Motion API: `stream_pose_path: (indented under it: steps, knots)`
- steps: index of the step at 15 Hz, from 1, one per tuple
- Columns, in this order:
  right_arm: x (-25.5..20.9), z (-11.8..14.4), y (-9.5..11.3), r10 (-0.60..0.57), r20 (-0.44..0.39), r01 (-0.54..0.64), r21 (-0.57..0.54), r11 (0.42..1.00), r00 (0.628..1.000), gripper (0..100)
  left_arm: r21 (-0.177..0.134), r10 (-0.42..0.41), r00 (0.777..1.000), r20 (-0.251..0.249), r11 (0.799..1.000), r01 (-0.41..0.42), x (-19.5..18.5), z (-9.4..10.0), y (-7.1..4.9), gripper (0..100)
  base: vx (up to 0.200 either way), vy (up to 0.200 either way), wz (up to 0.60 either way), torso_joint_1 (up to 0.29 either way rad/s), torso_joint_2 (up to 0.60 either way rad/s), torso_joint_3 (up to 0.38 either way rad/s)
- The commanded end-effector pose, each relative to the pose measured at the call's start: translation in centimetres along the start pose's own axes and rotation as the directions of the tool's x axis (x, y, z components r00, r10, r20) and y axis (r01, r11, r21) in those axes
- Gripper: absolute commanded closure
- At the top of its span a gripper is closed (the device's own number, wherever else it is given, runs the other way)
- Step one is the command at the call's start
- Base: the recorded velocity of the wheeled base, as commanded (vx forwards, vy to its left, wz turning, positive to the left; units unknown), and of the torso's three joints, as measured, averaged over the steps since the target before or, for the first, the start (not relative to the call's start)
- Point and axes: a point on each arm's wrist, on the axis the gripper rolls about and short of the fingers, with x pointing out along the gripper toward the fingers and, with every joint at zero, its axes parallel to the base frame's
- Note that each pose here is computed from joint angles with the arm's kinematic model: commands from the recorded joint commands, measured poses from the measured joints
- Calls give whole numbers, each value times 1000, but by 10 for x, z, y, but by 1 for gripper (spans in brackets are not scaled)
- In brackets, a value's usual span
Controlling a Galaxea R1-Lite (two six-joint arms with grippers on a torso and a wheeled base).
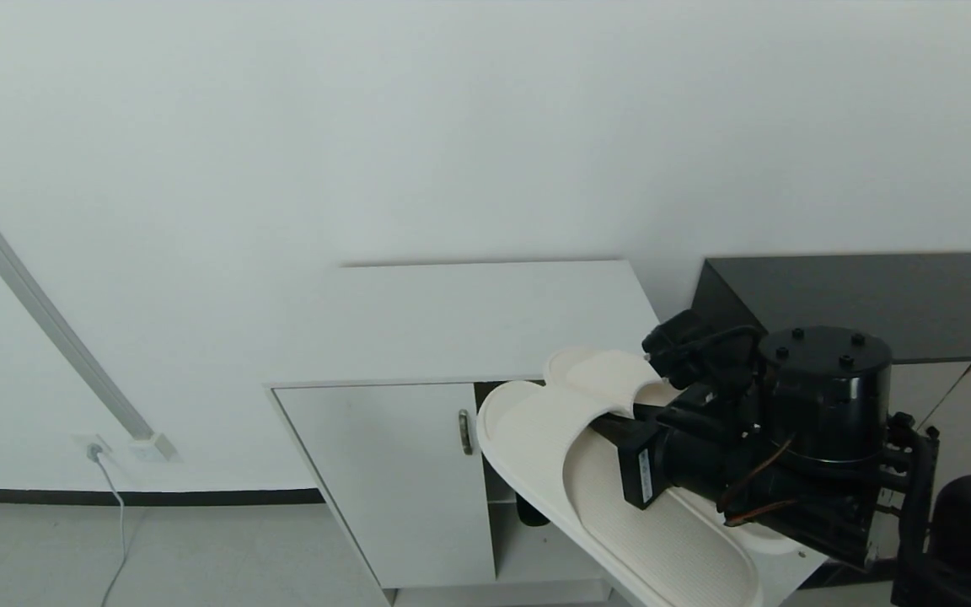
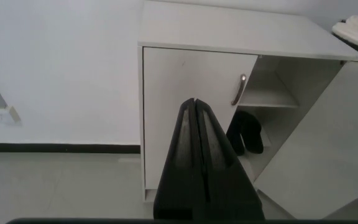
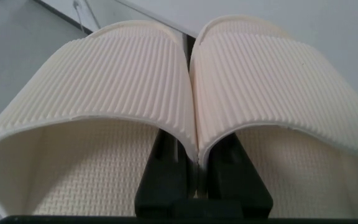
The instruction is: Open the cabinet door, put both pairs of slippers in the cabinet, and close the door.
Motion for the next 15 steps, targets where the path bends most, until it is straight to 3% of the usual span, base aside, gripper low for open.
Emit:
stream_pose_path:
  steps: [1, 15]
  knots:
    - [0, -1, 0, -1, -3, 1, 0, 1000, 1000, 100, 0, 1, 1000, 0, 1000, -1, 0, 0, 0, 100, 0, 0, 0, -154, 320, 178]
    - [3, -7, 2, 5, -1, -5, -7, 1000, 1000, 100, 0, 1, 1000, 0, 1000, -1, 0, 0, 0, 100, 0, 0, 0, -185, 425, 240]
